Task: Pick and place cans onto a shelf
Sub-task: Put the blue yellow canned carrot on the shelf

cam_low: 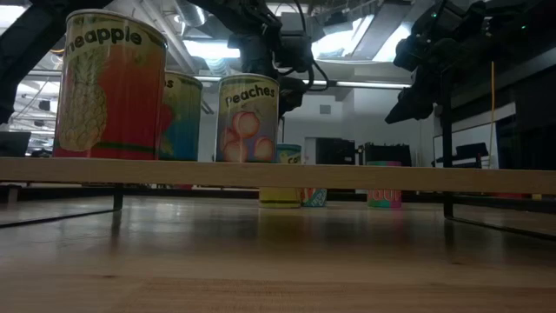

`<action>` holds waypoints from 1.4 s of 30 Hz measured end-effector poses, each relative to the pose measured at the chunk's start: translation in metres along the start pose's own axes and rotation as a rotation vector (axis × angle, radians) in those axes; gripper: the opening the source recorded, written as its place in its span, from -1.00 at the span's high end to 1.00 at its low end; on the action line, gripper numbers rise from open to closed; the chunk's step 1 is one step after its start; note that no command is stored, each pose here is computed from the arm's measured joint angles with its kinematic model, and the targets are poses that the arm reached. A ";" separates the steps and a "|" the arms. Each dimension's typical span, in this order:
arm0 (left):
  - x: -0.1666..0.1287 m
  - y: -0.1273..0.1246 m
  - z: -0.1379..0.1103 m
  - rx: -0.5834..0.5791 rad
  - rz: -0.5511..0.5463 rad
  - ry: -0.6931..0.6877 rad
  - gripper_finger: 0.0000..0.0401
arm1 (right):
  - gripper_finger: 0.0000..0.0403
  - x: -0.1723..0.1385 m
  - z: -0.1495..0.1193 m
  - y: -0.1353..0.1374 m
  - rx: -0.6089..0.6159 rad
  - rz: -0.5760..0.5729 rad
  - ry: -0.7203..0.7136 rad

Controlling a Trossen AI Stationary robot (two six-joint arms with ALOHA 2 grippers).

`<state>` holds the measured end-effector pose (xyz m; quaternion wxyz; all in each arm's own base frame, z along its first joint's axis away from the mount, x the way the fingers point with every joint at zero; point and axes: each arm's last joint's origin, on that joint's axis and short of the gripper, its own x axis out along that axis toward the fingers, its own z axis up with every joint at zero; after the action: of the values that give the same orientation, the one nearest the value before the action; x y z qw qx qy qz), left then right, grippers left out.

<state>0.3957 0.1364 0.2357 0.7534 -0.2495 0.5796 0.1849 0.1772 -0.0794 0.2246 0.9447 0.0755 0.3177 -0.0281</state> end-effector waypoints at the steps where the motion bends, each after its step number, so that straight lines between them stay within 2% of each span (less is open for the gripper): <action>1: 0.000 0.000 0.000 0.003 0.000 0.000 0.92 | 0.21 0.000 0.000 0.000 0.000 0.001 0.000; 3: 0.000 0.000 0.000 0.023 -0.001 -0.003 0.97 | 0.21 0.000 0.000 0.000 0.000 0.000 0.000; 11: -0.008 -0.003 0.005 0.139 -0.011 -0.035 0.99 | 0.21 0.000 0.000 0.000 -0.001 0.000 0.000; 16: -0.029 -0.015 0.012 0.257 -0.094 -0.088 0.99 | 0.21 0.000 0.000 0.000 0.000 0.000 0.000; 22: -0.061 -0.043 0.015 0.414 -0.246 -0.166 1.00 | 0.21 0.000 0.000 0.000 -0.001 0.000 -0.001; 27: -0.083 -0.074 0.011 0.540 -0.315 -0.236 1.00 | 0.21 0.000 0.000 0.000 -0.001 0.000 -0.001; 31: -0.096 -0.097 0.003 0.624 -0.343 -0.273 1.00 | 0.21 0.000 0.000 0.000 -0.001 0.000 -0.001; 36: -0.095 -0.122 -0.013 0.714 -0.356 -0.254 1.00 | 0.21 0.000 0.000 0.000 -0.001 0.000 -0.001; 42: -0.089 -0.138 -0.026 0.795 -0.294 -0.226 1.00 | 0.21 0.000 0.000 0.000 -0.001 0.000 -0.002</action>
<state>0.4312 0.0106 0.3387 0.8679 0.0017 0.4779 -0.1354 0.1773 -0.0794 0.2247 0.9450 0.0748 0.3170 -0.0282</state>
